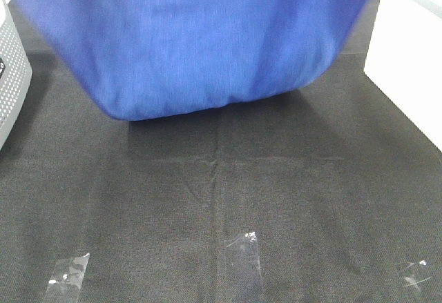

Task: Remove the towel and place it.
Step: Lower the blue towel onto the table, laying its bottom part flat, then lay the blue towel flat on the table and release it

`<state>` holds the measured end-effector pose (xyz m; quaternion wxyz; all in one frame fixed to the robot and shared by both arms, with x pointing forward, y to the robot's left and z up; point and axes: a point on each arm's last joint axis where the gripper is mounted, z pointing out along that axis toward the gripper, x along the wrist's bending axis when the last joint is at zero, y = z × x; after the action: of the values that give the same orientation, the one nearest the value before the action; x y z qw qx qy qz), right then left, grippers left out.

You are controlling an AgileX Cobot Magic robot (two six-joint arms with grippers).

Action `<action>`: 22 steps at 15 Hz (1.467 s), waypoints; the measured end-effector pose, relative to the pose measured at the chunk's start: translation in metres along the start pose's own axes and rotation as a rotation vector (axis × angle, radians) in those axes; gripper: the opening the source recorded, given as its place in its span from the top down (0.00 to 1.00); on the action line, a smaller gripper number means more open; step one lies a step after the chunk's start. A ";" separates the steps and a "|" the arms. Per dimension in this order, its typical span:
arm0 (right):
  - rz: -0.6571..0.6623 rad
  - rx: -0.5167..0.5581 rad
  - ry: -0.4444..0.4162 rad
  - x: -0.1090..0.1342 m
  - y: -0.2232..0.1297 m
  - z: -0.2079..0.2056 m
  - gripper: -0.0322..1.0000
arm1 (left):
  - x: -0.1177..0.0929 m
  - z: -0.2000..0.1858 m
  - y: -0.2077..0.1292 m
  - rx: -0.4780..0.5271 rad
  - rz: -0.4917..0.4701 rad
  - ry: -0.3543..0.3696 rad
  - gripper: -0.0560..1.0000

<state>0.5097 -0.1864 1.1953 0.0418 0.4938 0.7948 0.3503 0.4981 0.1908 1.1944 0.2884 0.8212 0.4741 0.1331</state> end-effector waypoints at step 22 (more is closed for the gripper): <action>0.271 0.206 0.142 0.023 -0.184 0.002 0.96 | -0.058 0.013 -0.193 0.207 -0.304 -0.424 0.95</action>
<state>0.3604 -0.2159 1.0901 -0.1128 0.5722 0.7535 0.3035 0.3393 0.2111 1.0713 0.3121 0.7754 0.5320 -0.1354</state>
